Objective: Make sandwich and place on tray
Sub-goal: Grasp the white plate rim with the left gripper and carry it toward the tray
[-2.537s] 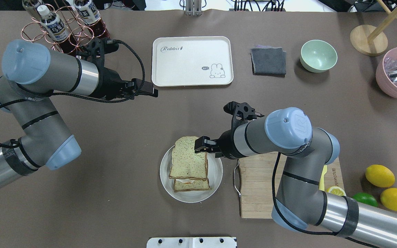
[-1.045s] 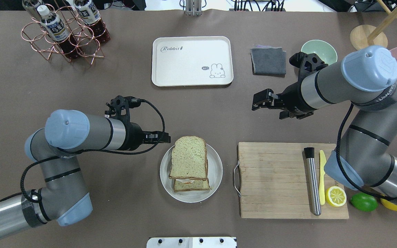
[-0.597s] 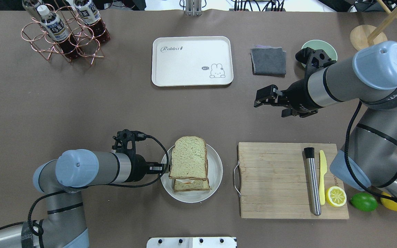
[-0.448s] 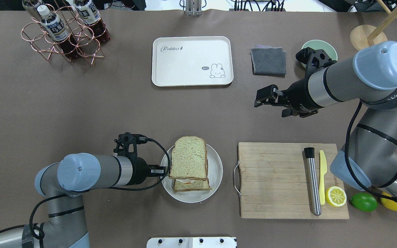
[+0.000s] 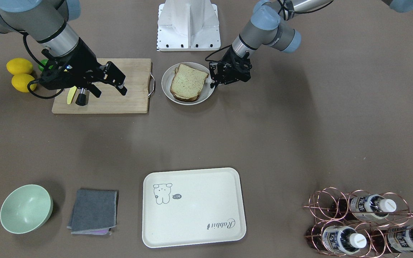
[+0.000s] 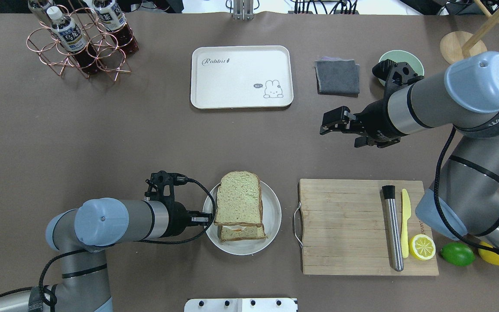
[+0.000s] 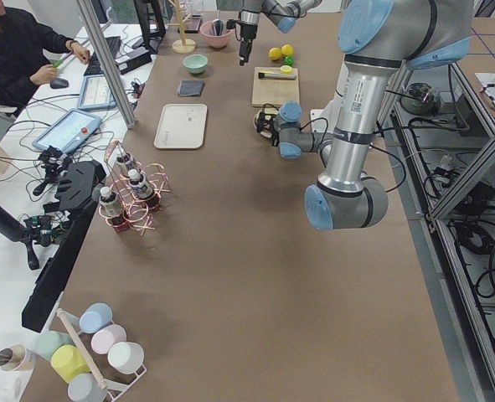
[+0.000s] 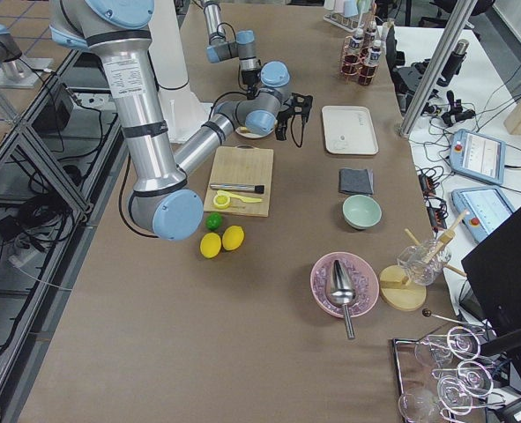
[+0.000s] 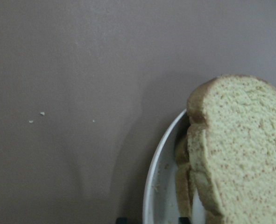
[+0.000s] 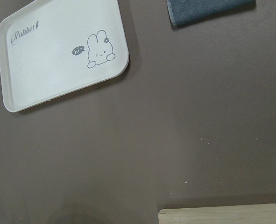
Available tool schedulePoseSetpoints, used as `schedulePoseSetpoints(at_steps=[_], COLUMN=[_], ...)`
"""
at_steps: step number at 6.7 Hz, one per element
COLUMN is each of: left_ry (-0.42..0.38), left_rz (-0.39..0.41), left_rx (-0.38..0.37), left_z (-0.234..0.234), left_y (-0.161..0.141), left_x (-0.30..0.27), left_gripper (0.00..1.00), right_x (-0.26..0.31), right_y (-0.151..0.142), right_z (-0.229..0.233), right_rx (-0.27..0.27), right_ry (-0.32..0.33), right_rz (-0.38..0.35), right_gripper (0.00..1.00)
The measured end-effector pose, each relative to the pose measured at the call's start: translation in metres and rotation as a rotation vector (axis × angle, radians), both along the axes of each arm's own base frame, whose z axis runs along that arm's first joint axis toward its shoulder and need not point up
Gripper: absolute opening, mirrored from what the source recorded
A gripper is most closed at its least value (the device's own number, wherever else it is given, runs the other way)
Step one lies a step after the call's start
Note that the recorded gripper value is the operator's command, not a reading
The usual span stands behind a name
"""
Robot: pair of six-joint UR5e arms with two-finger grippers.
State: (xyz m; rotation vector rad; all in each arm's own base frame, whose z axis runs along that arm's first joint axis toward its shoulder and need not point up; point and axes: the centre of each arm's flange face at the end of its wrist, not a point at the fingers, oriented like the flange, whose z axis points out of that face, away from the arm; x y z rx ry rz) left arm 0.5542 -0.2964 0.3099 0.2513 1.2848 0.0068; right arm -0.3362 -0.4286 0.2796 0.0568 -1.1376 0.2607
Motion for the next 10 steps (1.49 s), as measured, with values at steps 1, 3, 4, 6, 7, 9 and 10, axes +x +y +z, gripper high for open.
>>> schedulePoseSetpoints(at_steps=[1,3,4,6,7,9,10], left_ry=[0.007,0.022,0.041,0.088,0.108,0.1,0.101], left_rz=[-0.001,-0.008,0.002,-0.014,-0.069,-0.218,-0.293], left_rx=[0.0,-0.006,-0.036,-0.157,-0.247,-0.408,-0.451], left_z=[-0.004,-0.012,-0.019,-0.034,-0.046,-0.092,-0.109], left_y=[-0.002,-0.014,-0.025,-0.059,-0.086,-0.144,-0.169], left_x=[-0.001,-0.011,-0.023,-0.051,-0.061,-0.061,-0.053], left_gripper=[0.0,0.0,0.0,0.0,0.0,0.0,0.0], right_x=[0.002,0.007,0.01,0.02,0.028,0.035,0.036], right_y=[0.002,0.006,0.008,0.012,0.014,0.016,0.017], right_z=[0.001,0.004,0.005,-0.001,-0.004,-0.007,-0.008], right_rx=[-0.001,-0.004,-0.003,-0.006,-0.011,-0.025,-0.03], right_ry=[0.001,0.002,0.001,-0.018,-0.031,-0.046,-0.05], right_rz=[0.0,0.0,0.0,-0.014,-0.022,-0.024,-0.021], right_gripper=[1.0,1.0,1.0,1.0,1.0,1.0,1.0])
